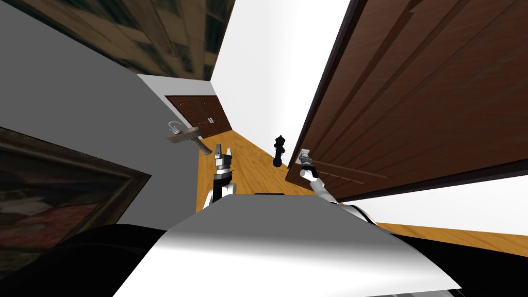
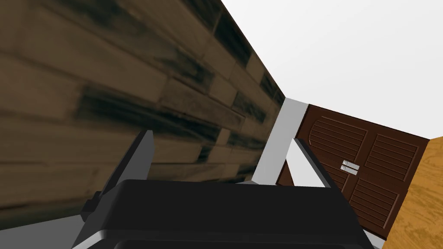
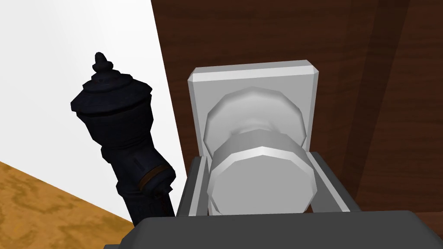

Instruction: Pull the door open

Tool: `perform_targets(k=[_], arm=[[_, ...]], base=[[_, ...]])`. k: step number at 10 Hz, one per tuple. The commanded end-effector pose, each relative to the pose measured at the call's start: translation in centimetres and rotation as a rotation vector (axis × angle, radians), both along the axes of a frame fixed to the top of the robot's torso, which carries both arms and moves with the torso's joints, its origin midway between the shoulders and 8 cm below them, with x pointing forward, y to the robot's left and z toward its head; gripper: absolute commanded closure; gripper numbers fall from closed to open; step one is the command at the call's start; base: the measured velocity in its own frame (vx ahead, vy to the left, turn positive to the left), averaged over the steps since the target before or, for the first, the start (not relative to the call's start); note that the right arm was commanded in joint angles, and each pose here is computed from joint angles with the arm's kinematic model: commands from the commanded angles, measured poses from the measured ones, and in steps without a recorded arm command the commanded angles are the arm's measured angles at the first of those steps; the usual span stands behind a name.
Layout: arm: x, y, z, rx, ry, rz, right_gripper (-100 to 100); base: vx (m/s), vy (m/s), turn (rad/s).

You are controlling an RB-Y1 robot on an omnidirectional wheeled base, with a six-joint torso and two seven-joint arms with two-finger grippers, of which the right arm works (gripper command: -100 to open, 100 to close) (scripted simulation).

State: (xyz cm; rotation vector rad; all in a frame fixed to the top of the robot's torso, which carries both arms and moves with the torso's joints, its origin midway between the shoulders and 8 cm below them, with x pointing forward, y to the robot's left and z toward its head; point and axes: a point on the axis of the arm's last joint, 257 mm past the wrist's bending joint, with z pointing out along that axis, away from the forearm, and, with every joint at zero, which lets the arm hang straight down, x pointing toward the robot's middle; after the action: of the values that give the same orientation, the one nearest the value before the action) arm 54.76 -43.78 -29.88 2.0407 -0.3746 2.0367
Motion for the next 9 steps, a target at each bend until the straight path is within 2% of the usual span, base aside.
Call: perform_targets(k=[1,9], arm=[[0.0,0.0,0.0,0.0,0.0,0.0,100],[0.2,2.2,0.2,0.002,-0.004,0.082,100]], base=[[-0.092,-0.019,0.044],[-0.214,-0.041,0.107]])
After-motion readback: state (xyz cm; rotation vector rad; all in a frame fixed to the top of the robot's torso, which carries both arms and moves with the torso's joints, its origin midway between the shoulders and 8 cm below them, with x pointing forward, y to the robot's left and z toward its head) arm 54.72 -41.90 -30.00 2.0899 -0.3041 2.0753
